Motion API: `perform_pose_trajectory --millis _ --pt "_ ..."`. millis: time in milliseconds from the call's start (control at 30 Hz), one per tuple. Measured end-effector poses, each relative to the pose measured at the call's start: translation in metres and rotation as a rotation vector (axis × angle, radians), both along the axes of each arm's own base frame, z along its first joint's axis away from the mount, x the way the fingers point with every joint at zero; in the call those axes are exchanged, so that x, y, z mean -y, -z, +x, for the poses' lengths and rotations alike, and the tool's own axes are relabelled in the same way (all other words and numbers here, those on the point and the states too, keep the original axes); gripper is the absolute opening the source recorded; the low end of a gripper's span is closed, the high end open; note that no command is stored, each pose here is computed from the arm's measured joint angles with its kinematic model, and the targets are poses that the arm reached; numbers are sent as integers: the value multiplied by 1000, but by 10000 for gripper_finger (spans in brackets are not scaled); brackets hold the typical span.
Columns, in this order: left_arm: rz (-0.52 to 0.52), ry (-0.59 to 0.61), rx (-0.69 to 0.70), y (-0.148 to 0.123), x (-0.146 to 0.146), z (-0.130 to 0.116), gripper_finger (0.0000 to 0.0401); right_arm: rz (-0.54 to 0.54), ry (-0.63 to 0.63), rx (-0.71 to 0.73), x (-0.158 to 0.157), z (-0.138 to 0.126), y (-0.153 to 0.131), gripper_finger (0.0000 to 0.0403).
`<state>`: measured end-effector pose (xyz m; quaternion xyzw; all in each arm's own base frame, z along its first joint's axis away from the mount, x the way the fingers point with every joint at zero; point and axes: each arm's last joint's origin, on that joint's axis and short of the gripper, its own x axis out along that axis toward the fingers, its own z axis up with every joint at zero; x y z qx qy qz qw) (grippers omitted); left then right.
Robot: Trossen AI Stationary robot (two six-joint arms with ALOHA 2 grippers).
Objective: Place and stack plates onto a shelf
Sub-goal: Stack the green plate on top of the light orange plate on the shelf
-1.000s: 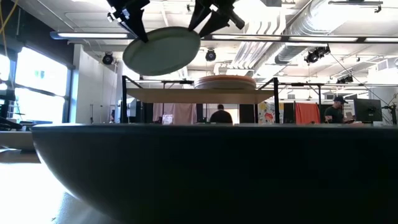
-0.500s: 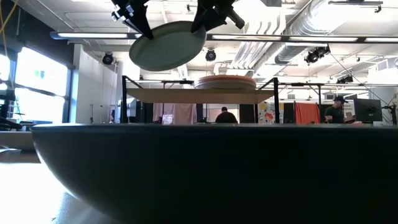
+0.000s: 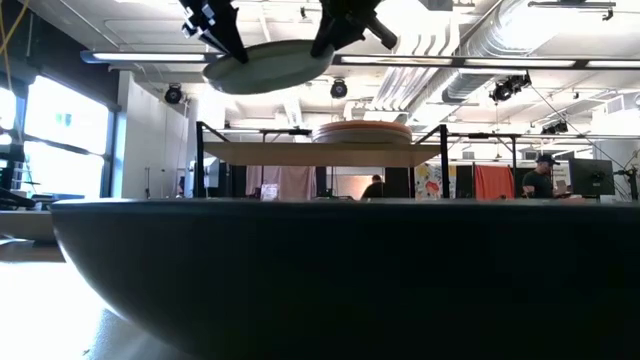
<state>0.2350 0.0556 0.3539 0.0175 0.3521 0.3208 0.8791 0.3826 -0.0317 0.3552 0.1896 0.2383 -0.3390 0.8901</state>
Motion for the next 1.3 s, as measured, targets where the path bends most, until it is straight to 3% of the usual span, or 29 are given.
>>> perform_pose_trajectory --millis 267,500,833,967,1300 --pt "-68 65 66 -3 -3 4 96 31 28 -7 1 -2 2 0" --pt "-9 96 78 -17 -3 4 129 31 61 -7 14 -7 -2 0" --pt "116 82 107 -49 -5 -1 132 30 193 -19 61 -48 -26 0" --pt "126 73 114 -53 -5 -2 131 54 186 -15 87 -63 -34 0" --pt "127 71 112 -52 -5 -2 131 239 127 -36 149 -101 -30 0"
